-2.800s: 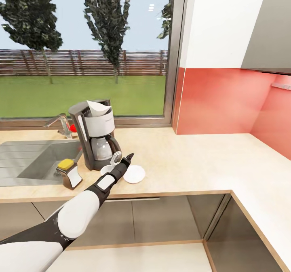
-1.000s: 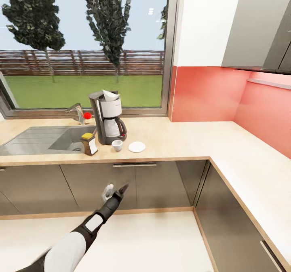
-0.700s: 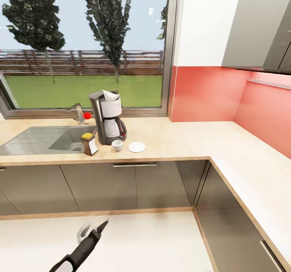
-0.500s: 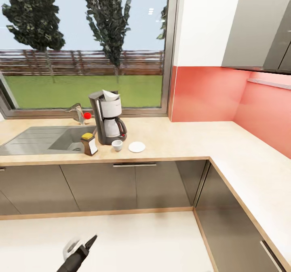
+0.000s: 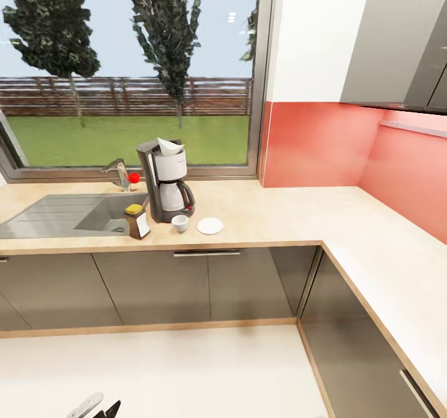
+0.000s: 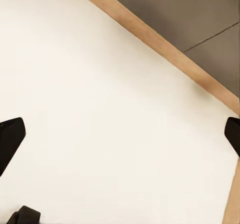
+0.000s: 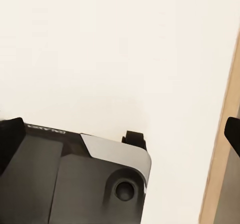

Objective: Set up a coffee station on the kitchen countertop: keep the coffee maker on the countertop, move the bottle of coffee from the kitchen shelf to the counter next to the coffee maker, place a paper coffee filter on top of the coffee maker, put the saucer next to the coffee maker with the coffee cup on the saucer, and place the electric kettle next to the coffee maker.

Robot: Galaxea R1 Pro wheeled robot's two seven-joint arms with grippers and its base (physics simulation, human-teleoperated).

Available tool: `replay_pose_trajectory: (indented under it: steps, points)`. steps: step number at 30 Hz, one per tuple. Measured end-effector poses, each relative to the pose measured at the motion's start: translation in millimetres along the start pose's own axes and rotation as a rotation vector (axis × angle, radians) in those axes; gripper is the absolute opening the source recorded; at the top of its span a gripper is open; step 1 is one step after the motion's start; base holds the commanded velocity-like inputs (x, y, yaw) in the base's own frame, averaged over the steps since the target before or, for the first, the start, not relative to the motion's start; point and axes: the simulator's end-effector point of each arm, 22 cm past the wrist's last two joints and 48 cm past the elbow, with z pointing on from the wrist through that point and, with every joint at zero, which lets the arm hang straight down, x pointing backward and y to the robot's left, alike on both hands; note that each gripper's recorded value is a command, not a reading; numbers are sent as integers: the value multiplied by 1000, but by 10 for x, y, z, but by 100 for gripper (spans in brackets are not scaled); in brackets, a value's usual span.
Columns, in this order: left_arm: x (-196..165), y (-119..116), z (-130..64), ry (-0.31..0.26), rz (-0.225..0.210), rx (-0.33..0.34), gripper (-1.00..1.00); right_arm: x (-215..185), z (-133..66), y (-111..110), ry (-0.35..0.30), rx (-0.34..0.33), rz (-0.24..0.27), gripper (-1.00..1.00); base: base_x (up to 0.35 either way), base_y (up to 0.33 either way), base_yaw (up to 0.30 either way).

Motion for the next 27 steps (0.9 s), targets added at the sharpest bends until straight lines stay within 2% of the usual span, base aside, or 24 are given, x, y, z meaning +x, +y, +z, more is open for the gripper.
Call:
replay_pose_trajectory:
  steps: [5, 8, 10, 20, 27]
  points:
    - [33, 103, -18, 11, 25, -32, 100, -9, 1, 11, -2, -1, 1, 100, 0, 0, 165]
    - [112, 105, -26, 41, 92, -28, 100, -11, 1, 13, -2, -1, 2, 100, 0, 0, 267]
    - [132, 98, -26, 48, 105, -26, 100, -12, 1, 14, -2, -1, 2, 100, 0, 0, 274]
    - [176, 83, -27, 63, 125, -21, 100, -6, 0, 12, -1, -1, 4, 100, 17, 8, 278]
    - [170, 89, -30, 63, 130, -22, 100, -5, -1, 12, -2, -1, 4, 100, 150, 175, 279]
